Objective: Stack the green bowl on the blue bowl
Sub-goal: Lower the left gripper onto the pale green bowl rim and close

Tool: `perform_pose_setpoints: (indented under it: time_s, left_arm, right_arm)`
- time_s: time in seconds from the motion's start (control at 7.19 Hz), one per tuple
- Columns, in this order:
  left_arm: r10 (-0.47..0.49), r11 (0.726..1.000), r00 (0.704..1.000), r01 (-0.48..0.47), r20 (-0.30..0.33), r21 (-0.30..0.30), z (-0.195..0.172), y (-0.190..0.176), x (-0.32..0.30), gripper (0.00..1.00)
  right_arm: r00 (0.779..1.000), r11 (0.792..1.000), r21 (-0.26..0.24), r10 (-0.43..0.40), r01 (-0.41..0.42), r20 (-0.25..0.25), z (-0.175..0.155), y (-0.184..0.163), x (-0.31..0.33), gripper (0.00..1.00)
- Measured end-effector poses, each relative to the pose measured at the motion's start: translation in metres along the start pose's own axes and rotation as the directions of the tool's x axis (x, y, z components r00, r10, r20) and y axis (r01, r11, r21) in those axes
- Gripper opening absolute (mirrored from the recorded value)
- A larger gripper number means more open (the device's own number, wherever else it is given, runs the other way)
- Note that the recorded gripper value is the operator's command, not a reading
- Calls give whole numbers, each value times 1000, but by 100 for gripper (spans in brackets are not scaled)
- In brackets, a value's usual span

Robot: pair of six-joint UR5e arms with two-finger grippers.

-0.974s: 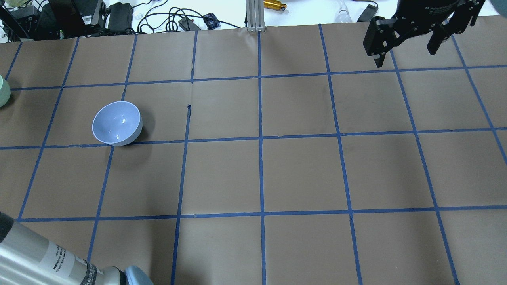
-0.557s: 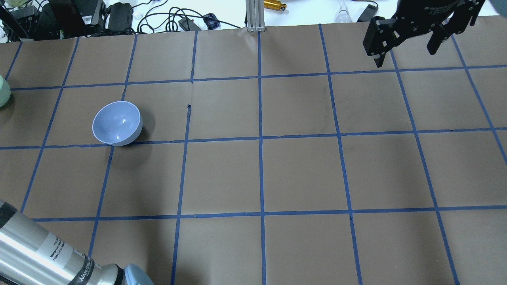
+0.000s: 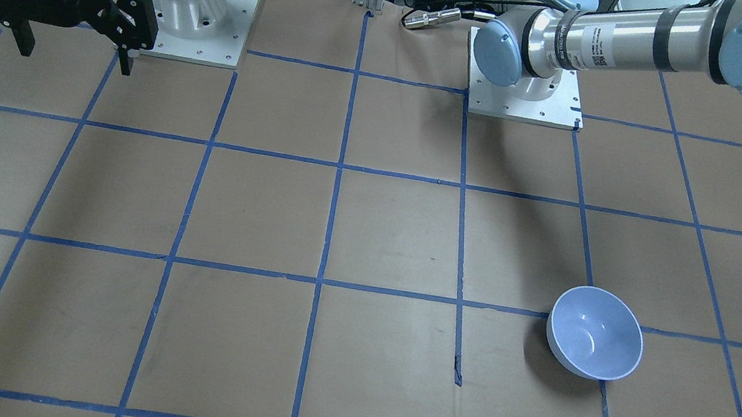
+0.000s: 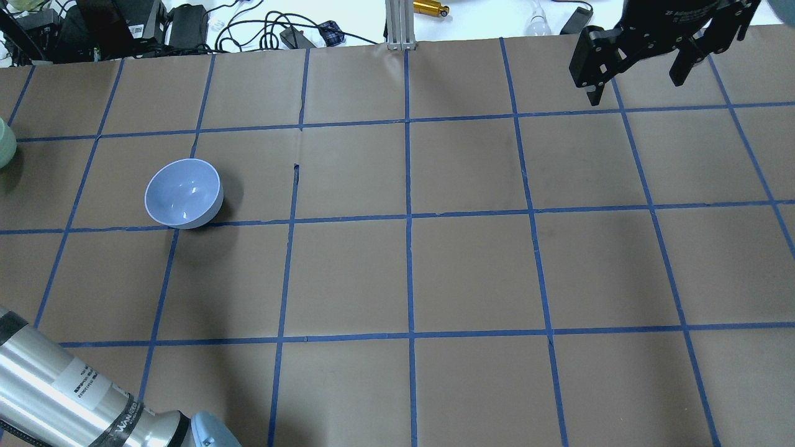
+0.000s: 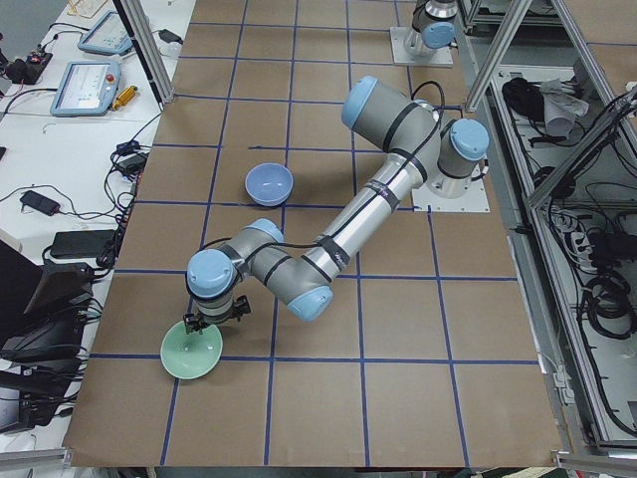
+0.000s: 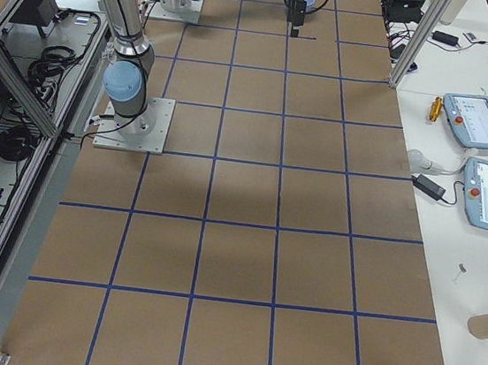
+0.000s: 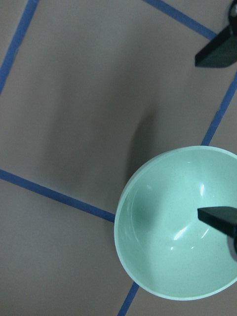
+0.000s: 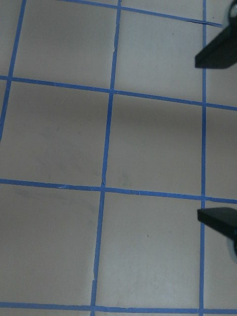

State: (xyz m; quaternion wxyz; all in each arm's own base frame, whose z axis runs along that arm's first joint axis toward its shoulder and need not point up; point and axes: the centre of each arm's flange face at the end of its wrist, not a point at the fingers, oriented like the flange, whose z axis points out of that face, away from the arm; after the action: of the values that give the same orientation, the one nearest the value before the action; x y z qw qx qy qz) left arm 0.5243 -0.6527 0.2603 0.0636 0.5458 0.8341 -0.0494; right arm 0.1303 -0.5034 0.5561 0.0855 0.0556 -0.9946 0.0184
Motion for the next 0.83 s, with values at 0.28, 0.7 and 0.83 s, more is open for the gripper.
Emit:
perform_pose_setpoints:
  time_s: [0.28, 0.7, 0.83]
  left_arm:
    - [1, 1000, 1000, -1, 3, -6, 22, 11, 0, 99]
    - [0, 1000, 1000, 0, 13, -18, 42, 23, -7, 99]
    - [0, 1000, 1000, 1, 16, -21, 47, 25, -10, 99]
  right_arm:
    - [1000, 1000, 0, 0, 0, 0, 0, 0, 0, 100]
    - [1000, 1000, 0, -1, 1, 0, 0, 0, 0, 100]
    - [1000, 1000, 0, -1, 1, 0, 0, 0, 0, 100]
